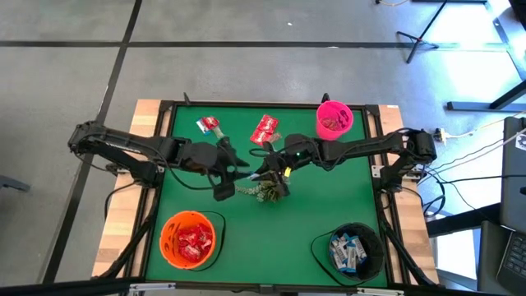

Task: Sort candy
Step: Put the white chocolate into the black bucket

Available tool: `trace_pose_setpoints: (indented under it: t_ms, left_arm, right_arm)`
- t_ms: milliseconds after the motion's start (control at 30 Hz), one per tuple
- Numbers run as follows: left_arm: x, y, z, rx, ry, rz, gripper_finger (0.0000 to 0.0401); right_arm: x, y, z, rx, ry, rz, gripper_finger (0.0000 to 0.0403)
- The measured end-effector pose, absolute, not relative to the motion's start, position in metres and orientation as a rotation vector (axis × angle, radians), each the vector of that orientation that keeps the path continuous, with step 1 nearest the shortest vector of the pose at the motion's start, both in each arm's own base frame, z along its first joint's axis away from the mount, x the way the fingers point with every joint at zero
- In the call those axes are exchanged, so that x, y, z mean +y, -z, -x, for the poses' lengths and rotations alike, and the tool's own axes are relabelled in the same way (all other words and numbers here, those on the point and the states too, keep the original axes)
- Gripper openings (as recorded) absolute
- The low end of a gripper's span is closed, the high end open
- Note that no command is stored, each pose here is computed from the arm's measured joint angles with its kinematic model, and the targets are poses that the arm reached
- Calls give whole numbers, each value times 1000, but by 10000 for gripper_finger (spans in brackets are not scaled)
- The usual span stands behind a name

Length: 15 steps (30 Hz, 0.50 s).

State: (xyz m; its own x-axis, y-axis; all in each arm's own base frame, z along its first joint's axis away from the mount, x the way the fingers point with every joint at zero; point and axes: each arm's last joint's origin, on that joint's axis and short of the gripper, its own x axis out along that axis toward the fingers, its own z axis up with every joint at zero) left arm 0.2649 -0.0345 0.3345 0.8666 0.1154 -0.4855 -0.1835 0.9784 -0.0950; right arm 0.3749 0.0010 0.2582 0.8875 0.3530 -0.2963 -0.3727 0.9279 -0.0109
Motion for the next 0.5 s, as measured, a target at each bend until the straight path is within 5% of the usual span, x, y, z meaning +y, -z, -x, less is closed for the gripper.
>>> trace_pose_setpoints:
  t_ms: [500]
  left_arm:
    - [-23, -361, -231, 386, -339, 88, 179]
  right_arm:
    - [5, -277, -355, 339, -484, -17, 34]
